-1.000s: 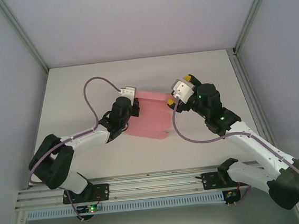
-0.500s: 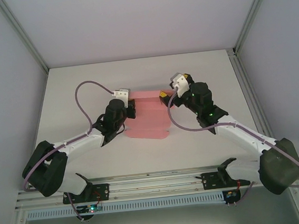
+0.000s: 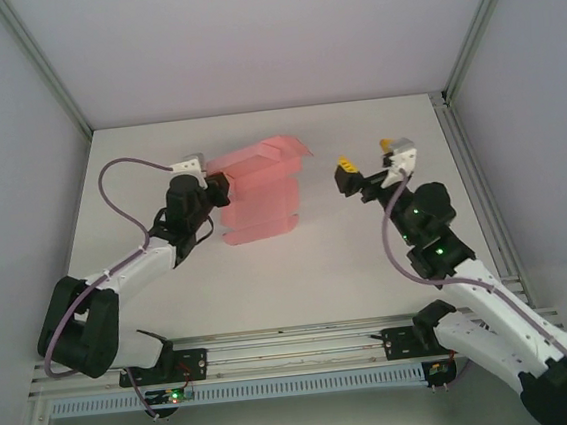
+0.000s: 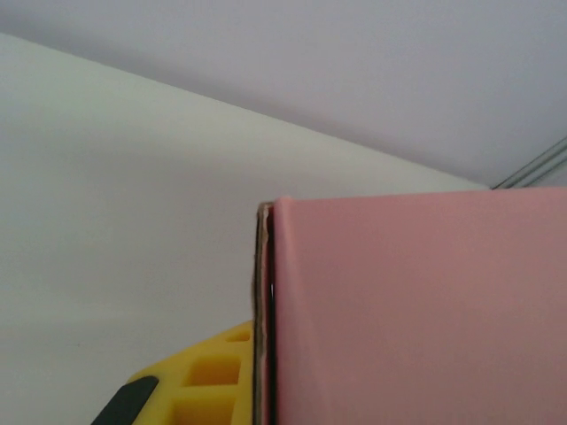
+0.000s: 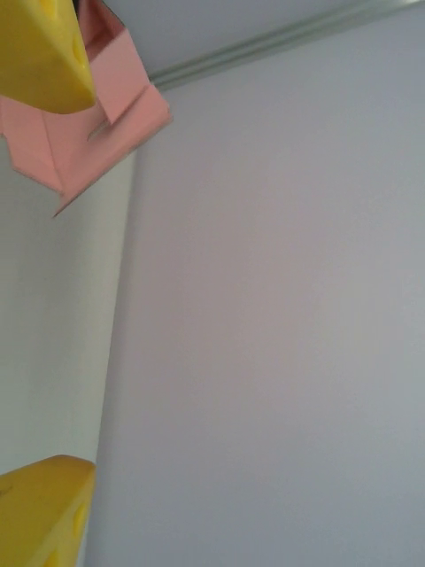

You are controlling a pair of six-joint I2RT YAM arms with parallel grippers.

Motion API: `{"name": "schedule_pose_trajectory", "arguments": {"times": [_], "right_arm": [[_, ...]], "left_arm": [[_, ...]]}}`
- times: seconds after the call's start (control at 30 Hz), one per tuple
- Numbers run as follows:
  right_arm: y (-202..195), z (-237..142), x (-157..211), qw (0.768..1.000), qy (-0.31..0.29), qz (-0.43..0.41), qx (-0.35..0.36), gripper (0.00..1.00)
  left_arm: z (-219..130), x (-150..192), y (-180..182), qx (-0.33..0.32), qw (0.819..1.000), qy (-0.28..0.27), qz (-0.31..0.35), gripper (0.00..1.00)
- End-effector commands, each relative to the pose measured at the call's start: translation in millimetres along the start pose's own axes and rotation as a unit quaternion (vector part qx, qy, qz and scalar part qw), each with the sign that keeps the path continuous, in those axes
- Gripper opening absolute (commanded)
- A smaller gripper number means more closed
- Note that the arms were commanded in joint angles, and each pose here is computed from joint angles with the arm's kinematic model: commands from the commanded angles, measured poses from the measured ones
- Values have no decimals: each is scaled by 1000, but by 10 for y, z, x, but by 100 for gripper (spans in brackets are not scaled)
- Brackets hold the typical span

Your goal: Assemble paper box

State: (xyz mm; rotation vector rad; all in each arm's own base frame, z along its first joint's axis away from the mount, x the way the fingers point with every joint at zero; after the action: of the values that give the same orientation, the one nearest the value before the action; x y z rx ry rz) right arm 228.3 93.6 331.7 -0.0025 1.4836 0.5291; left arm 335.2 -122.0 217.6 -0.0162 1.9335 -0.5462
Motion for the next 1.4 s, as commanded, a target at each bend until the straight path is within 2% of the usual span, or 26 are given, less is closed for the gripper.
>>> {"name": "schedule_pose_trajectory", "arguments": {"times": [0.0,0.07,0.13,0.33,0.77,0.93,1.03,1.13,1.2,1.37], "right_arm": [[-324,-2,354,991,71,85,80,98],[-432,59,475,984,104,121,78,98],[-469,170,574,976,139,162,42,98],[-176,586,606,957,199,170,-127,99],[182,1098,803,948,216,123,-197,98],[271,1248,965,954,219,96,-182,98],[237,1309,1074,964,219,74,-133,98],[198,1328,1190,971,231,8,-64,98],[225,1304,1257,969,242,-45,-34,98],[322,1222,1336,955,266,-132,-15,98]], "left_arm": [[-126,-297,-131,68,996,-43,-37,0],[-155,-321,-165,83,995,-43,-34,0],[-175,-345,-210,100,994,-39,-32,0],[-171,-330,-245,121,992,-28,-33,0],[-87,-289,-316,164,986,-3,-27,0],[-37,-237,-325,175,984,11,-28,0],[-23,-226,-337,181,983,15,-28,0],[-33,-243,-361,192,981,14,-19,0],[-30,-237,-354,187,982,16,-14,0],[-33,-228,-348,187,982,16,-6,0]]}}
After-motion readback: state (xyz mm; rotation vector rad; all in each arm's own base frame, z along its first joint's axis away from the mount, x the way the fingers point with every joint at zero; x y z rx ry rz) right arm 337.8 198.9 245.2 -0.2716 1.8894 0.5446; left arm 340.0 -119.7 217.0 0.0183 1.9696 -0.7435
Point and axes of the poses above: each hand's point on the last joint's axis, 136 mm out from that joint toward the fingers, its own z axis out along the fingers, its own y axis along the line the jaws close on, x = y × z, the point moved 8 cm from there along -z, back along the fingers, and after that the axes turned 9 degrees about z, right-handed, at the moved point
